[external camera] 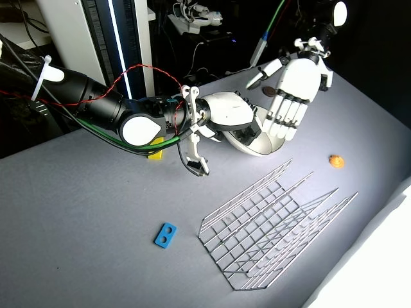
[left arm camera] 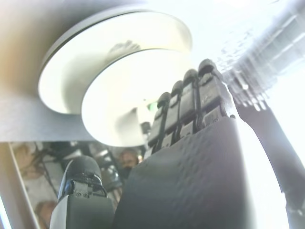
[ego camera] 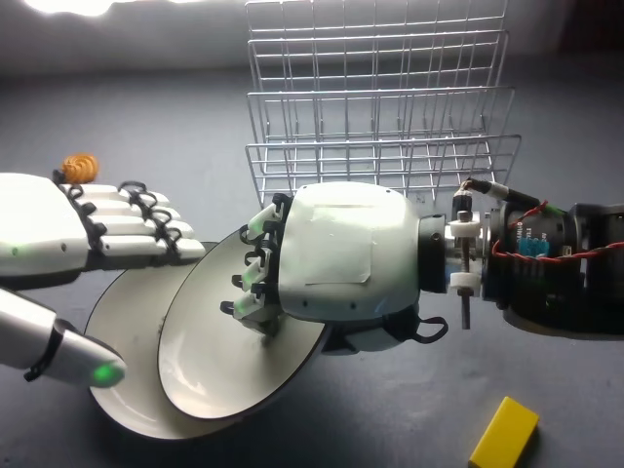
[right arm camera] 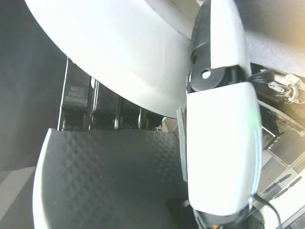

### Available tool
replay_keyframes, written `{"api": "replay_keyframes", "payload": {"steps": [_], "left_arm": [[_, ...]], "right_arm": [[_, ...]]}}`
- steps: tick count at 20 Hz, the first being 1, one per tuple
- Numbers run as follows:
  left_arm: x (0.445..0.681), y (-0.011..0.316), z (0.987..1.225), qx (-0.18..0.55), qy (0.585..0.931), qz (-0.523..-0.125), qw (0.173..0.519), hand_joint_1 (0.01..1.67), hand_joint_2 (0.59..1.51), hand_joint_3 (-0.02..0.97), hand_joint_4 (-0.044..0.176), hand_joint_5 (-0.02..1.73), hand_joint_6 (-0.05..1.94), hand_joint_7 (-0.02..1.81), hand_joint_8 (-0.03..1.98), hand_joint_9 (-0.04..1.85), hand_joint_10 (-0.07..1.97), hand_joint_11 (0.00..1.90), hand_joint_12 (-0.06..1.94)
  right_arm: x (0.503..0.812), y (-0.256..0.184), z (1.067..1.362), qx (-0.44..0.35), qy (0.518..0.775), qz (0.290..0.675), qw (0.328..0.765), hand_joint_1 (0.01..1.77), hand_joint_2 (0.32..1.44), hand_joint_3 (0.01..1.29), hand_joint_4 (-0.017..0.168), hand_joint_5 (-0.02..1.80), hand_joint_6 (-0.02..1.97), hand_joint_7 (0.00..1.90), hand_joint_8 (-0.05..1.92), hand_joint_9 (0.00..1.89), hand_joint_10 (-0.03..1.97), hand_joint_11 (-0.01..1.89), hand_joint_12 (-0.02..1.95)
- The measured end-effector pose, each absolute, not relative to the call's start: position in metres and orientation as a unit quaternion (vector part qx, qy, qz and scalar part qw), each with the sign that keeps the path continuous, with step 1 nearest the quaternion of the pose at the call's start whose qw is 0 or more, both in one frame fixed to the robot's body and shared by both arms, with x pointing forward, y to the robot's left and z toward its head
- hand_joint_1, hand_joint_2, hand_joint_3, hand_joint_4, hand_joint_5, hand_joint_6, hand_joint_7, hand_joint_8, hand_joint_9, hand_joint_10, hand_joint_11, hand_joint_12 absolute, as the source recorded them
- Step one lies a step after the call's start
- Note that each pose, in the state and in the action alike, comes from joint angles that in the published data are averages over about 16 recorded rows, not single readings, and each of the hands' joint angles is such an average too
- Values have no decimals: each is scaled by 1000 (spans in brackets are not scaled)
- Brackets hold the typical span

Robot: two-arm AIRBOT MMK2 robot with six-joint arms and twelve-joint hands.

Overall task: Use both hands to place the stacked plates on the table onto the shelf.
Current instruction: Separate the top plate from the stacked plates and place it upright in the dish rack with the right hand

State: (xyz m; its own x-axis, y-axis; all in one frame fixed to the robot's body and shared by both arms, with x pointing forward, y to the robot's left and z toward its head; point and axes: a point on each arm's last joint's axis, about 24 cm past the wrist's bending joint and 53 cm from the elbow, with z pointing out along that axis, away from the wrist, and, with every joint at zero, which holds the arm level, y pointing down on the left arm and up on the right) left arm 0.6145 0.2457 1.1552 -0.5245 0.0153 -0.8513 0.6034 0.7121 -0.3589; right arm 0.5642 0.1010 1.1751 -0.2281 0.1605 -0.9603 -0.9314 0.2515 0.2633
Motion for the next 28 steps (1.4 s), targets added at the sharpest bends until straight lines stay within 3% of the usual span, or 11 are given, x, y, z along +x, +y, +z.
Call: {"api": "replay_keyframes", "payload": {"steps": [10,19,28], "left_arm": [[624,266,1166,240,796,-291,473,18,1095,13,5,22,13,24,8,20,7,15,9],[618,268,1163,297,783,-271,475,23,1094,13,5,23,12,28,8,20,6,16,8],[623,273,1161,299,786,-252,480,23,1088,13,6,24,11,33,8,20,6,16,7]], "right_arm": [[548,98,1191,-333,584,520,527,1205,947,10,13,887,866,999,922,1116,389,784,1252],[531,88,1226,-337,567,524,539,1205,974,10,12,943,924,1055,918,1124,437,798,1230],[532,66,1265,-305,568,538,543,1205,993,9,8,947,978,1052,949,1104,496,759,1227]]}}
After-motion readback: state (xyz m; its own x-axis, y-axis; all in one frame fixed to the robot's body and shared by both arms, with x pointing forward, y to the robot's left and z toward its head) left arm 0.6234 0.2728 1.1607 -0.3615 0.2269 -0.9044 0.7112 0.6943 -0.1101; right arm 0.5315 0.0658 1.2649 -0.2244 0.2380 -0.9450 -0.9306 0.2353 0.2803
